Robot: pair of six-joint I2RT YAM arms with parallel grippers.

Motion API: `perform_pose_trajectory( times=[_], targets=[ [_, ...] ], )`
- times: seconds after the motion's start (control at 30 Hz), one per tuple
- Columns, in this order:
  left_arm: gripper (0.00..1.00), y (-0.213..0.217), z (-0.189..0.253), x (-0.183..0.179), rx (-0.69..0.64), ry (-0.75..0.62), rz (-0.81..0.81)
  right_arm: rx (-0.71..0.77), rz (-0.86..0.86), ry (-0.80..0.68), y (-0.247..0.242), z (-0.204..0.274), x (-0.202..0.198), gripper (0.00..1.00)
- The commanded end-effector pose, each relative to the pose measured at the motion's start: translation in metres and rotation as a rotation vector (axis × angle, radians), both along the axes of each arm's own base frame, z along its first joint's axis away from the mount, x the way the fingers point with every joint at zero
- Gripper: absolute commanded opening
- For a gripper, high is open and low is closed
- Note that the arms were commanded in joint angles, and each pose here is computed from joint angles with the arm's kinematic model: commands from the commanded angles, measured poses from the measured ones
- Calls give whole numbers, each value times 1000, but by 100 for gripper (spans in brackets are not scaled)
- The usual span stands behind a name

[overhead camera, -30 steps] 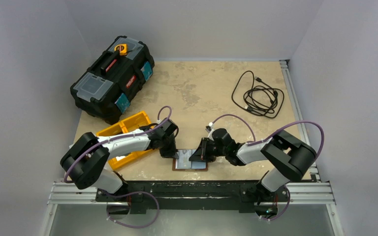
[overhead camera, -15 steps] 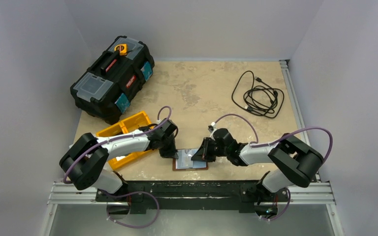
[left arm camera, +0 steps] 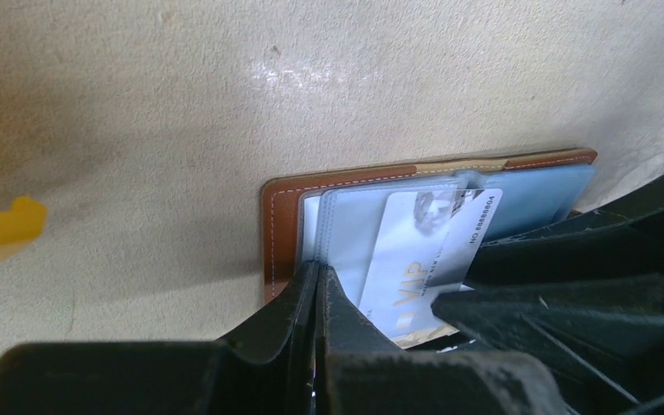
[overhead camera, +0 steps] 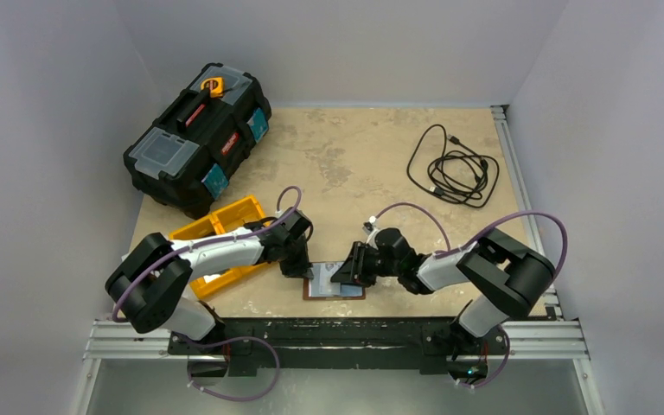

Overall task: Take the credit cards out of the card holder
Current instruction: Remove the credit card from the card holder.

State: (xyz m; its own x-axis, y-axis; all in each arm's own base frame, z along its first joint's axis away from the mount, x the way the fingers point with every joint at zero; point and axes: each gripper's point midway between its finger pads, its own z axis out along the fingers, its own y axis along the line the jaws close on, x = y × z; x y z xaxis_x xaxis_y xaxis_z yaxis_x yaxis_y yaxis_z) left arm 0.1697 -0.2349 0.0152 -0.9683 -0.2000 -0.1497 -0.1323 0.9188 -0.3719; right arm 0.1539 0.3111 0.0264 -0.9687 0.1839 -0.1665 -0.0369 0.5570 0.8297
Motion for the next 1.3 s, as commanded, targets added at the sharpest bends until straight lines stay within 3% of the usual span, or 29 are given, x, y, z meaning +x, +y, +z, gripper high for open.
perform_pose_trajectory(
  times=[0.0,0.1,0.3,1.0,1.07,1.27],
  targets=[
    [0,44,-36,-20,212,61,-9,-22,-8,30,-4,-13,-3,24],
    [0,45,-35,-20,217,63,-7,-48,-33,28,-10,-15,-2,10],
    [0,47,-36,-21,225,68,-5,-118,-84,-3,-30,-14,5,0],
    [0,20,11,7,123,-69,-69,-128,-120,-133,-37,43,22,0],
    [9,14,22,7,86,-87,-99,-121,-123,-145,-36,49,24,0],
    [52,6,71,13,-23,-215,-131,-97,-125,-176,-32,71,32,0]
  ],
)
